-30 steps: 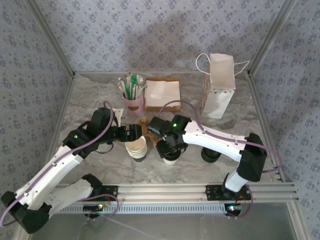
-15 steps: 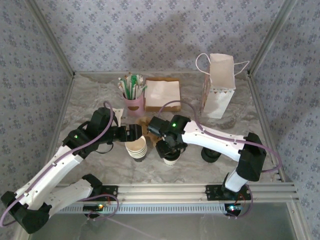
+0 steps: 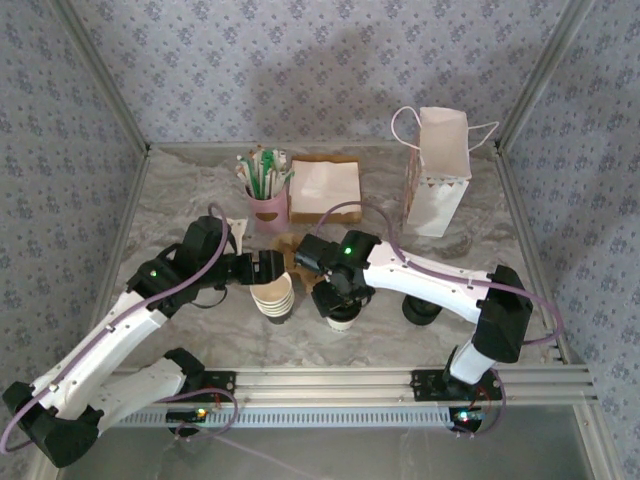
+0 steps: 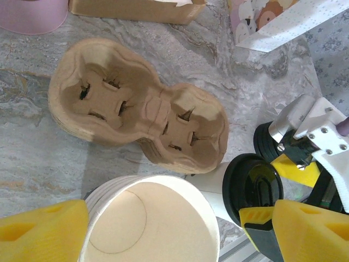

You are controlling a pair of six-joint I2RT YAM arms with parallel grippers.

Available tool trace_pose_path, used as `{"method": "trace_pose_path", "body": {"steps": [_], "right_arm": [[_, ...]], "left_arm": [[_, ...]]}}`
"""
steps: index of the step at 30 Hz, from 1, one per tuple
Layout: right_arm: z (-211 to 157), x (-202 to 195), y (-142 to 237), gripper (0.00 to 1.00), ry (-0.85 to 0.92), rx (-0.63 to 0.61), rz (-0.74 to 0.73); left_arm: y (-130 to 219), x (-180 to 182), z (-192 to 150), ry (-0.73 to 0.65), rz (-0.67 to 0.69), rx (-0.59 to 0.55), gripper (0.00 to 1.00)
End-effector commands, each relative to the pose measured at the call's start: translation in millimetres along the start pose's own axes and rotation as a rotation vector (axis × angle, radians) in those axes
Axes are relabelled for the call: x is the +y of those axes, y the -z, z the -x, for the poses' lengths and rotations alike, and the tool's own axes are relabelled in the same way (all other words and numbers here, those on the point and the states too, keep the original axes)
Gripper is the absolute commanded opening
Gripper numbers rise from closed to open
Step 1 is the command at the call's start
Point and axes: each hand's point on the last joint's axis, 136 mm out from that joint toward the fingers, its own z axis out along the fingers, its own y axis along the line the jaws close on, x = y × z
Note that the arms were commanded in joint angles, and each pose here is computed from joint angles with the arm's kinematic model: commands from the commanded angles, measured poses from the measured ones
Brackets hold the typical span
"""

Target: Pack the takeout coffee

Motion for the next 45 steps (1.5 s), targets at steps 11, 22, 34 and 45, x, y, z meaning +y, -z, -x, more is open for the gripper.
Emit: {"method": "trace_pose_path", "body": {"steps": [11, 22, 34, 45], "right_arm": [[-12, -6, 1, 0.75, 0.0, 0.031, -0.021], [-19, -8, -11, 0.75, -0.013, 0.051, -0.013], [-25, -10, -27, 0.75, -0.021, 0.057, -0.021], [-26, -11, -18, 0.77, -0.031, 0.046, -0.067]], "left_arm": [[5, -6, 4, -0.006, -0.031, -0.02, 0.88], [4, -5, 4, -0.006, -0.032, -0.02, 0.88], [4, -6, 4, -0.003, -0.033, -0.019, 0.88], [6, -7, 5, -0.002, -0.039, -0.024, 0.87]]}}
